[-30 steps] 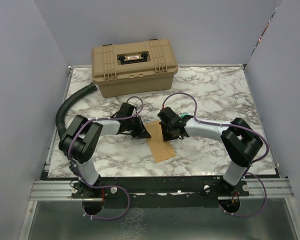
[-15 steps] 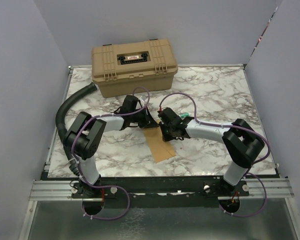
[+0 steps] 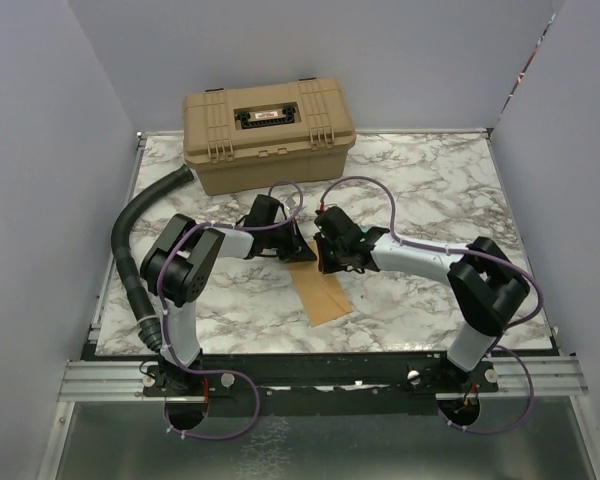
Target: Place the letter into the envelope and seal it
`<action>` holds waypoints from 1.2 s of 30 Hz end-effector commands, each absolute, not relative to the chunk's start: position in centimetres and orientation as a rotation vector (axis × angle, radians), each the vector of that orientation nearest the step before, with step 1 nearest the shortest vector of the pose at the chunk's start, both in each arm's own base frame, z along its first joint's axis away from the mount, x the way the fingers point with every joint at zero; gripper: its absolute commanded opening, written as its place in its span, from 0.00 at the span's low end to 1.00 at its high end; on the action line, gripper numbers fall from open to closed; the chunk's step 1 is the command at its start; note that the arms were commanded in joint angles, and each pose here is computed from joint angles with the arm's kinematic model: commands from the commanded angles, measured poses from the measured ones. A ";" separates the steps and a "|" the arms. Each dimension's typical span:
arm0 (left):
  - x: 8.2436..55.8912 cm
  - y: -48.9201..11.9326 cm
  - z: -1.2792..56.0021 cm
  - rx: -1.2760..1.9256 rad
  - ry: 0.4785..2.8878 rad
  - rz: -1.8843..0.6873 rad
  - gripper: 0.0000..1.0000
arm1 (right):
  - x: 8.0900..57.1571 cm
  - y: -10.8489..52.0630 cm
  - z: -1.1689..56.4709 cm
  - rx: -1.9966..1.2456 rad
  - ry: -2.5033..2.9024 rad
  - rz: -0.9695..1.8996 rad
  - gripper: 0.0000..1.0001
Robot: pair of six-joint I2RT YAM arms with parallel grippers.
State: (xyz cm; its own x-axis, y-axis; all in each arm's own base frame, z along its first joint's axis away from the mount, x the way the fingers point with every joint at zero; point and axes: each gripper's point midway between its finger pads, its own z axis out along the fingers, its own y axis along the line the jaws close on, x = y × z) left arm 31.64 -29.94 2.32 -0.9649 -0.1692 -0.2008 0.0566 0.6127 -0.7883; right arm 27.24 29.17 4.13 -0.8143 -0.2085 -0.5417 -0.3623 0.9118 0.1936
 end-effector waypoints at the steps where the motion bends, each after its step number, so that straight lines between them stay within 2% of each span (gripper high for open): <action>1: 29.8 -27.2 -2.2 -0.205 2.732 -1.095 0.00 | 28.5 29.6 3.4 -0.268 2.593 0.330 0.19; 9: 28.4 -26.6 -3.3 -0.289 2.784 -1.104 0.00 | 28.8 29.6 2.1 -0.193 2.652 0.263 0.13; 17: 28.1 -26.6 -3.3 -0.342 2.795 -1.133 0.00 | 28.1 30.0 0.3 -0.271 2.713 0.247 0.07; 29: 28.1 -26.6 -3.5 -0.443 2.800 -1.162 0.00 | 25.0 29.0 -1.3 -0.455 2.748 0.127 0.09; 36: 28.2 -26.1 -3.9 -0.471 2.798 -1.153 0.00 | 23.8 28.5 -1.9 -0.520 2.756 0.138 0.14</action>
State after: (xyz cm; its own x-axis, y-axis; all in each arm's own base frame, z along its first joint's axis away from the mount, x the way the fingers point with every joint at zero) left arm 31.48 -29.15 2.04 -0.9575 -0.2792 -0.0726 -0.0980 0.5513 -0.8285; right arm 28.16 31.27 1.95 -0.8387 -0.2258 -0.4957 -0.3168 0.9425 0.1066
